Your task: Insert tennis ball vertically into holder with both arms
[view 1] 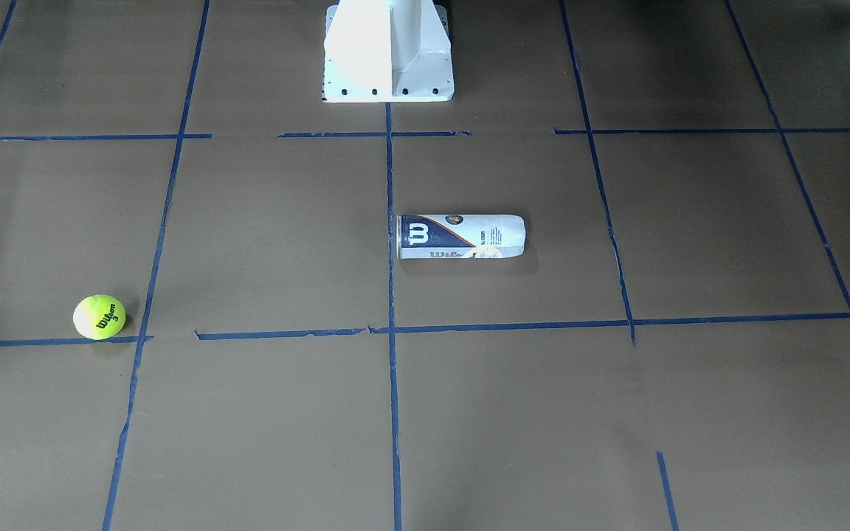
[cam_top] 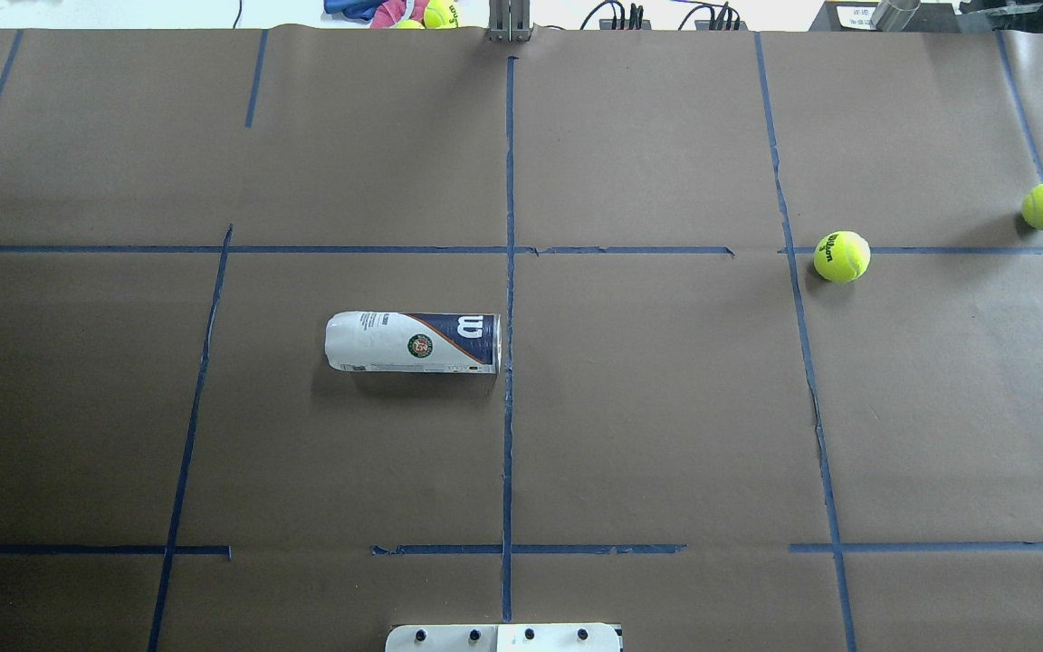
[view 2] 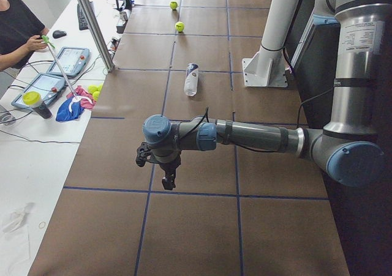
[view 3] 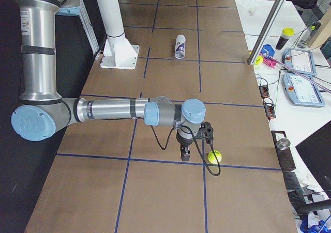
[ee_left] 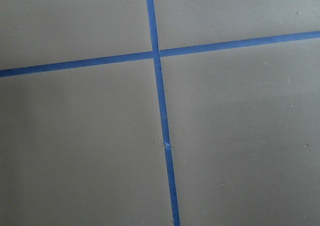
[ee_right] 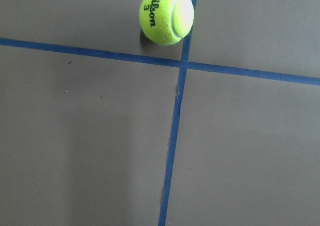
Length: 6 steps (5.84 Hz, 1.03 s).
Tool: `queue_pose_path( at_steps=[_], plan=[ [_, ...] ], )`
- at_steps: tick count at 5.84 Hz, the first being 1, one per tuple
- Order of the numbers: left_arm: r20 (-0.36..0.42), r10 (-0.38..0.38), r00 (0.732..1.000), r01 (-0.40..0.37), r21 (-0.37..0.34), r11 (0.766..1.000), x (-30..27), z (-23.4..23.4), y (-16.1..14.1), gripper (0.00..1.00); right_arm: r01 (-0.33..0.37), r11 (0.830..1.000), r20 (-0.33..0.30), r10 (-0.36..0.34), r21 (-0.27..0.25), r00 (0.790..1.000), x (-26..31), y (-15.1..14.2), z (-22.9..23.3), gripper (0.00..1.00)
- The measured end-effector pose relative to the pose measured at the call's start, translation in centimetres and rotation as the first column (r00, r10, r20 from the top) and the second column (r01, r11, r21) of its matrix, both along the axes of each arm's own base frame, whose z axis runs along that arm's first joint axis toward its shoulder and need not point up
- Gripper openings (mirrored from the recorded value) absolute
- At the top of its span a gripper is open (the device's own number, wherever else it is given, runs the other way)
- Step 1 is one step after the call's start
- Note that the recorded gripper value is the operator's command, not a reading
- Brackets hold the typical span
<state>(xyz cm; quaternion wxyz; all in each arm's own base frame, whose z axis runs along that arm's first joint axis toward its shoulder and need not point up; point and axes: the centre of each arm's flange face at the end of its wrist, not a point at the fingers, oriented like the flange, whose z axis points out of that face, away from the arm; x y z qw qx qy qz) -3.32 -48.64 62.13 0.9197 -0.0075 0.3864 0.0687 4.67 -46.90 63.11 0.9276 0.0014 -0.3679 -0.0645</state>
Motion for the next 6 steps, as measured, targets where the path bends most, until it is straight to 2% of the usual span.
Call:
queue_pose_path(
  at_steps=[2,6],
  plan=[
    [0.002,0.002,1.000,-0.002,0.006,1.000,0.12,0.02,-0.05,1.00,-0.005,1.000,-0.002,0.005,-0.005,1.000,0.03,0.85,-0.04,1.00],
    [0.001,0.019,1.000,-0.019,0.024,1.000,1.02,-0.89,-0.09,1.00,-0.008,1.000,-0.001,0.008,-0.009,1.000,-0.07,0.74,-0.12,1.00]
  ],
)
